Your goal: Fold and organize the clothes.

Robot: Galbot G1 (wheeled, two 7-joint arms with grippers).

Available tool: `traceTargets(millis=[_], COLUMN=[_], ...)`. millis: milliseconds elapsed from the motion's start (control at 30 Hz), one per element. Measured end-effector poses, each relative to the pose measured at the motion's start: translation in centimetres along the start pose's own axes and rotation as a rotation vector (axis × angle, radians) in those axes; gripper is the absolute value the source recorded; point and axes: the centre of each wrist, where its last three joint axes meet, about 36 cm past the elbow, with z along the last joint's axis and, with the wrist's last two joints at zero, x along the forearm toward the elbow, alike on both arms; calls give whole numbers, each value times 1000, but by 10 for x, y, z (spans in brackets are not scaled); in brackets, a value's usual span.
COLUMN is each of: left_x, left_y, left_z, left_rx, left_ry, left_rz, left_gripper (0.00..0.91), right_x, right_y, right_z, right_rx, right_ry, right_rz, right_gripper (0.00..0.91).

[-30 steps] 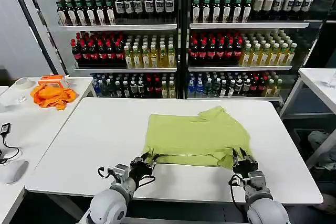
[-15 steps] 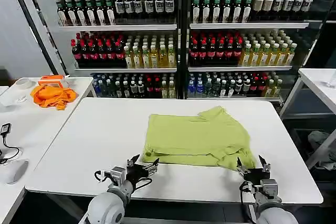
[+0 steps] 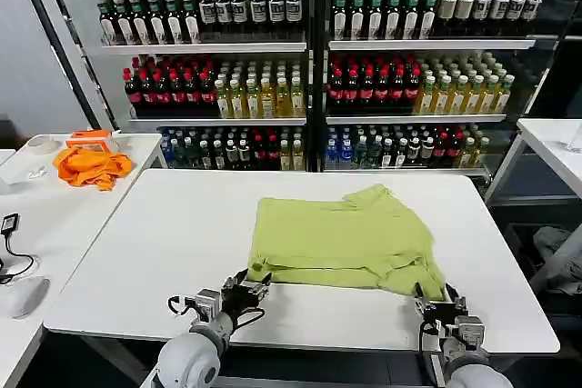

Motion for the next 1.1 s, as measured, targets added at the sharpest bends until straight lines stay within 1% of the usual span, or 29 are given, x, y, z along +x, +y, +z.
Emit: traceTargets(millis=[33,333,567,767,1000,1033,1067,1100], left_x=[0,-2,7,29,66,71,77,82], left_y=[0,-2,-5,-7,-10,-11,-12,-12], left_z=[0,4,3,5,9,9,10,10], left_rx=[2,22,21,5,-14,-16,-18,-21], left_ry=[-1,-3,-12,-21,-26,-26,-26,-26], left_rz=[1,15,7,7,2,0,-2,-4], left_gripper=[10,20,20,20,20,10,30,91], right_x=[0,5,20,41,71,75,79,82], right_y=[0,-2,-5,-8,-3,-2,-2,-2], right_z=[0,-1,-3,-1,3,3,3,3], right_rx=[-1,-2,9,10,20,23,27,32], right_ry=[2,7,7,11,28,31,34,38], right_rz=[0,-2,-9,-10,-28,-29,-30,-33], right_gripper=[0,0,0,0,0,91,856,907])
